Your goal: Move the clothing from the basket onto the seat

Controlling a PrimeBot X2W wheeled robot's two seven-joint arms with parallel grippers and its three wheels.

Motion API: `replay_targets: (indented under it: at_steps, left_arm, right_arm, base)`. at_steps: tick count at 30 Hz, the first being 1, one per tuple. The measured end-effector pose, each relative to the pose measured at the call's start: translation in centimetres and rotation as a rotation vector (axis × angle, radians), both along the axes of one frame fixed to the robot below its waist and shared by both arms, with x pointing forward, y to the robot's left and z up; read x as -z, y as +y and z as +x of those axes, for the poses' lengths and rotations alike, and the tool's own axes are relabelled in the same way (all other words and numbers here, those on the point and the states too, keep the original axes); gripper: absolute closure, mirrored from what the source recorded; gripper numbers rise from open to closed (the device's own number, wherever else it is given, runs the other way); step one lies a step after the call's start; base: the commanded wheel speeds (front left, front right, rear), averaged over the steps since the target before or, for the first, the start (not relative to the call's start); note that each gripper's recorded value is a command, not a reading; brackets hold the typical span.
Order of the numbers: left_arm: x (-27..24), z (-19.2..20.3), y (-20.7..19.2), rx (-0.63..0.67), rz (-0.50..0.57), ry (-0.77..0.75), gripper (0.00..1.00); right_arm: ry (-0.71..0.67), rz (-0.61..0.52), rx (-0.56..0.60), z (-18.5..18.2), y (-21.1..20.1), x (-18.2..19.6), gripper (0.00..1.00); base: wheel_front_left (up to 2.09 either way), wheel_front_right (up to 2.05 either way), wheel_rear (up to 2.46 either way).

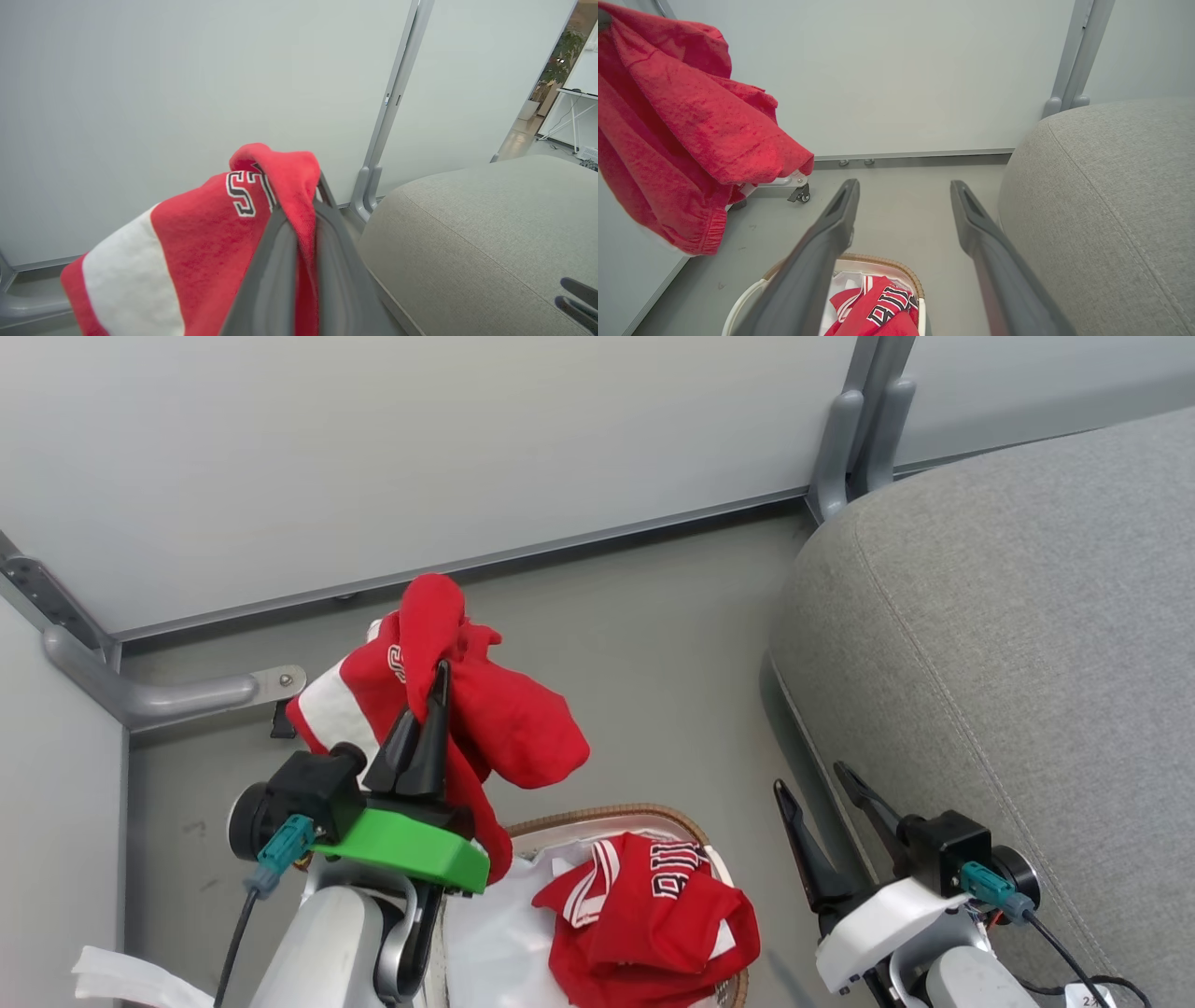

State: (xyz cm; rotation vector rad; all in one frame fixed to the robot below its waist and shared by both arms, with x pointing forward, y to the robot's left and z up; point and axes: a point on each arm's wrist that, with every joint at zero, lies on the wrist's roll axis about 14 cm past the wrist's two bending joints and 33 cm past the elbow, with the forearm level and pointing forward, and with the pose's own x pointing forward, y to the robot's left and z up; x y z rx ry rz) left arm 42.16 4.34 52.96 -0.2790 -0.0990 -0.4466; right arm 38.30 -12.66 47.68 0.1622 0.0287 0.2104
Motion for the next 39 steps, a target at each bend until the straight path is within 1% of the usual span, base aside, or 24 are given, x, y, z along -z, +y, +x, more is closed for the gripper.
replay_targets:
  at_steps: [3, 8, 12, 15, 18, 27, 30, 33, 39]
  left_arm:
    - [-2.6, -0.2, -0.3, 0.008, -0.022, -0.071, 1.0]
    - [-4.7, -0.8, -1.1, 0.034, -0.033, -0.132, 1.0]
    - [-5.3, -1.4, -1.6, 0.055, -0.049, -0.143, 1.0]
    - [-5.4, -1.7, -1.9, 0.067, -0.051, -0.145, 1.0]
    - [-5.4, -2.1, -2.3, 0.083, -0.054, -0.141, 1.0]
    - [-4.9, -2.0, -2.5, 0.095, -0.059, -0.125, 1.0]
    - [-4.9, -1.9, -2.5, 0.095, -0.06, -0.122, 1.0]
    - [-4.9, -1.8, -2.5, 0.095, -0.061, -0.121, 1.0]
    - [-4.7, -1.9, -2.5, 0.099, -0.067, -0.115, 1.0]
  right_arm:
    - [-0.001, -0.007, -0.011, -0.5, 0.2, 0.0, 0.0]
    - [0.016, -0.026, -0.064, -1.6, 1.5, 0.6, 0.0]
    - [0.023, -0.034, -0.162, -2.6, 4.4, 1.0, 0.0]
    - [0.018, -0.037, -0.264, -3.6, 7.3, 0.9, 0.0]
    - [-0.021, -0.04, -0.36, -3.7, 10.0, -0.3, 0.0]
    - [-0.13, -0.033, -0.513, -2.4, 14.7, -3.9, 0.0]
    - [-0.153, -0.037, -0.519, -1.5, 15.1, -4.6, 0.0]
    - [-0.172, -0.057, -0.498, -0.4, 14.7, -5.1, 0.0]
    - [-0.175, -0.087, -0.478, 0.4, 14.4, -4.8, 0.0]
  base:
    - [0.0, 0.0, 0.0]
    - [0.0, 0.0, 0.0]
    - [0.0, 0.0, 0.0]
    - [0.0, 0.0, 0.0]
    - [0.0, 0.0, 0.0]
    - [0.0, 0.0, 0.0]
    - [0.0, 0.0, 0.0]
    - [0.0, 0.0, 0.0]
    - [0.0, 0.0, 0.0]
